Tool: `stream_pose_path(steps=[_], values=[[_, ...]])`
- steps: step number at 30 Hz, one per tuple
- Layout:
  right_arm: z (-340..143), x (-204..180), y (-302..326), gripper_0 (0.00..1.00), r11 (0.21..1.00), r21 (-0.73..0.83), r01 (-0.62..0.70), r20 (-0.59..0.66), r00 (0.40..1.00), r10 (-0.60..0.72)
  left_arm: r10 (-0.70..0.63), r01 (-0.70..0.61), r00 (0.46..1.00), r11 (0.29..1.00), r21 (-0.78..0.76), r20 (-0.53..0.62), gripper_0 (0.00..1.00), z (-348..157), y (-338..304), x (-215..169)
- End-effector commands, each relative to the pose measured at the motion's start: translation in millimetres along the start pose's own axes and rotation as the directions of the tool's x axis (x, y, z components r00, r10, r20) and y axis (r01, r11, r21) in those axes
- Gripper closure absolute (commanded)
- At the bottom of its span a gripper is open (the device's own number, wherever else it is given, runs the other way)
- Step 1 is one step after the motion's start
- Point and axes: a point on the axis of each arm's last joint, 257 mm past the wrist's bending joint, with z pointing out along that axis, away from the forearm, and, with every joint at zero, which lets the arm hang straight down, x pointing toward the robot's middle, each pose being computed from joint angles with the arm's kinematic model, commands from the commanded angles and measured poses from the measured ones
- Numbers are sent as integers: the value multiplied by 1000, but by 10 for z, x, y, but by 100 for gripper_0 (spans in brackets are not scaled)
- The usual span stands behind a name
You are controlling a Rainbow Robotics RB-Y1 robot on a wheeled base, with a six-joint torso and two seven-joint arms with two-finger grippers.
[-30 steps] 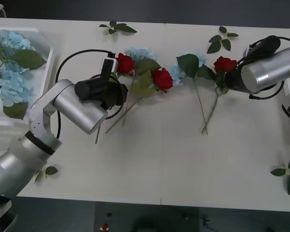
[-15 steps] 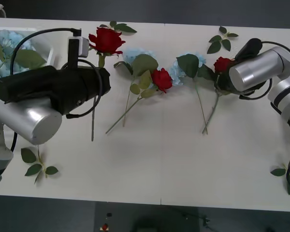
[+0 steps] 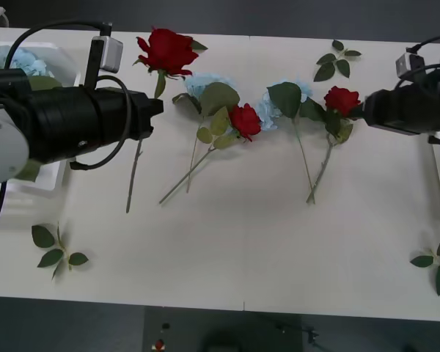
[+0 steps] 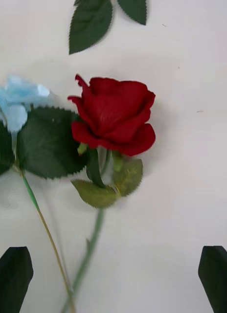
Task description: Put the red flowers into the right box and the blue flowers into the left box
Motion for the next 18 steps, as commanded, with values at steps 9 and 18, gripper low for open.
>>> stream_pose_path(steps=[9, 18], values=[[-953, 274, -9, 0, 916, -263, 303, 86, 953, -290, -7, -64, 989, 884, 463, 151, 100, -237, -589, -158], [-1544, 573, 511, 0, 689, -561, 458, 248, 888, -389, 1, -212, 945, 764, 610, 327, 100, -287, -1181, -273]])
